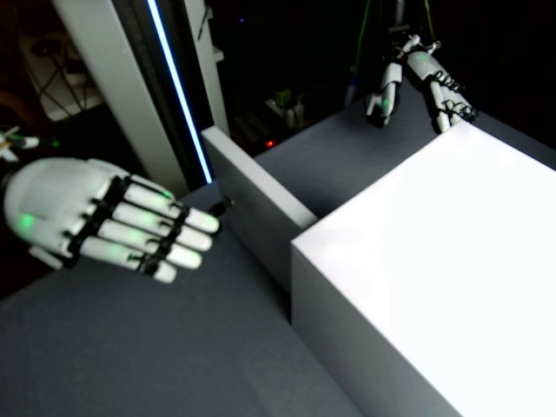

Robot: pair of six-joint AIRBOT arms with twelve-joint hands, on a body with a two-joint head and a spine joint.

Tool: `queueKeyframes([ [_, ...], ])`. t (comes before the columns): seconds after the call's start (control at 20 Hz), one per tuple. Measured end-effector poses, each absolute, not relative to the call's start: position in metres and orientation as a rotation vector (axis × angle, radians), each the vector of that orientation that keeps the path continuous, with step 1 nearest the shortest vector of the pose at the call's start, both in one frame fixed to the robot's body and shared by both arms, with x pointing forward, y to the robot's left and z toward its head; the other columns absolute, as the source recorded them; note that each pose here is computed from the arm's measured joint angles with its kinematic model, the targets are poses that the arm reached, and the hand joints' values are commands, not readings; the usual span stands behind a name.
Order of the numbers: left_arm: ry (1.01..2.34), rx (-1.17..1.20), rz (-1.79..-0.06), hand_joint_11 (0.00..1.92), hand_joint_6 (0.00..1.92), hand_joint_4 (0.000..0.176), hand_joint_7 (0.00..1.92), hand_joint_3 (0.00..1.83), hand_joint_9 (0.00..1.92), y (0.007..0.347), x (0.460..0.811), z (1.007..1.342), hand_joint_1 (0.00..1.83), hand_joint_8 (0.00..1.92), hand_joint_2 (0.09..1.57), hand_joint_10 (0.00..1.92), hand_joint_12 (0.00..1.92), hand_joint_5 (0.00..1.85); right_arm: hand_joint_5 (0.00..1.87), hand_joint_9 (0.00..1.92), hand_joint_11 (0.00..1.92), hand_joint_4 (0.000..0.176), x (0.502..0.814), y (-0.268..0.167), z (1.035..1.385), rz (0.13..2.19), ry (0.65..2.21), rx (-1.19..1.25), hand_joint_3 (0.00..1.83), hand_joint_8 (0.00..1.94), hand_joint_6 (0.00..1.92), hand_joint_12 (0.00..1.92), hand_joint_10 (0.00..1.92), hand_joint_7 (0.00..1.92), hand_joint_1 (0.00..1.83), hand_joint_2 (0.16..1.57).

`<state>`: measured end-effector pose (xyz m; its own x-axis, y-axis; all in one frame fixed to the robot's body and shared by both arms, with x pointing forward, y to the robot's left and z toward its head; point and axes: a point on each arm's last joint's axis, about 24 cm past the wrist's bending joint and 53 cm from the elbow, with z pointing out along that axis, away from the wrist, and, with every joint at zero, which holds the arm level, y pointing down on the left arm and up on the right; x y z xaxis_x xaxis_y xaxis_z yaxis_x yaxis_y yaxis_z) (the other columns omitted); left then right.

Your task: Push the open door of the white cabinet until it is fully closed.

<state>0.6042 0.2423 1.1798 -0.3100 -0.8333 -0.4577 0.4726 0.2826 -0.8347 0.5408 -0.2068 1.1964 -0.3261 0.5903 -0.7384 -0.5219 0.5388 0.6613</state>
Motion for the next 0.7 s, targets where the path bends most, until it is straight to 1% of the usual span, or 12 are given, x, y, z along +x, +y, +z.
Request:
queueKeyframes([
  [0.05,1.332,-0.376,-1.357,0.00,0.00,0.000,0.13,0.00,0.13,0.243,0.604,1.180,0.37,0.00,1.34,0.00,0.71,0.22,0.35,0.25,0.00,0.000,0.541,-0.205,1.196,1.123,1.543,0.056,0.00,0.01,0.02,1.39,0.26,0.30,0.44,1.36],
  [0.1,1.331,-0.376,-1.357,0.00,0.00,0.000,0.13,0.00,0.13,0.243,0.604,1.180,0.36,0.00,1.34,0.00,0.72,0.23,0.36,0.25,0.00,0.000,0.541,-0.204,1.196,1.126,1.544,0.054,0.00,0.01,0.02,1.40,0.27,0.31,0.42,1.37],
  [0.25,1.330,-0.377,-1.356,0.00,0.00,0.000,0.13,0.00,0.12,0.244,0.604,1.180,0.39,0.00,1.33,0.00,0.68,0.23,0.40,0.29,0.00,0.000,0.538,-0.198,1.196,1.143,1.548,0.034,0.00,0.02,0.02,1.40,0.29,0.36,0.38,1.37],
  [0.35,1.324,-0.378,-1.355,0.00,0.00,0.000,0.14,0.00,0.13,0.245,0.604,1.181,0.40,0.00,1.33,0.00,0.68,0.24,0.42,0.28,0.00,0.000,0.537,-0.193,1.196,1.157,1.549,0.018,0.00,0.01,0.01,1.42,0.37,0.38,0.37,1.38],
  [0.4,1.323,-0.379,-1.353,0.00,0.00,0.000,0.13,0.00,0.13,0.246,0.603,1.181,0.41,0.00,1.34,0.00,0.65,0.24,0.43,0.27,0.00,0.000,0.536,-0.190,1.198,1.169,1.544,0.008,0.00,0.01,0.01,1.45,0.44,0.39,0.36,1.39],
  [0.5,1.321,-0.381,-1.352,0.00,0.00,0.000,0.12,0.00,0.12,0.247,0.603,1.181,0.41,0.00,1.34,0.00,0.67,0.24,0.45,0.27,0.00,0.000,0.536,-0.183,1.200,1.196,1.534,-0.002,0.00,0.01,0.01,1.49,0.51,0.42,0.42,1.37],
  [0.55,1.315,-0.382,-1.352,0.00,0.00,0.000,0.13,0.00,0.13,0.247,0.603,1.182,0.42,0.00,1.34,0.00,0.69,0.25,0.46,0.28,0.00,0.000,0.536,-0.178,1.200,1.213,1.533,-0.010,0.00,0.02,0.02,1.49,0.52,0.44,0.45,1.37],
  [0.6,1.314,-0.382,-1.352,0.00,0.00,0.000,0.13,0.00,0.13,0.248,0.603,1.182,0.41,0.00,1.34,0.00,0.70,0.24,0.47,0.28,0.00,0.000,0.535,-0.175,1.199,1.222,1.536,-0.015,0.00,0.02,0.02,1.48,0.52,0.45,0.44,1.36],
  [0.65,1.314,-0.385,-1.350,0.00,0.00,0.000,0.13,0.00,0.13,0.248,0.603,1.182,0.41,0.00,1.34,0.00,0.68,0.24,0.47,0.28,0.00,0.000,0.536,-0.173,1.198,1.225,1.540,-0.018,0.00,0.01,0.01,1.47,0.51,0.45,0.43,1.36],
  [0.7,1.317,-0.385,-1.348,0.00,0.00,0.000,0.13,0.00,0.13,0.249,0.603,1.181,0.42,0.00,1.34,0.00,0.71,0.24,0.46,0.28,0.00,0.000,0.537,-0.170,1.196,1.236,1.548,-0.019,0.00,0.01,0.01,1.47,0.51,0.44,0.41,1.37],
])
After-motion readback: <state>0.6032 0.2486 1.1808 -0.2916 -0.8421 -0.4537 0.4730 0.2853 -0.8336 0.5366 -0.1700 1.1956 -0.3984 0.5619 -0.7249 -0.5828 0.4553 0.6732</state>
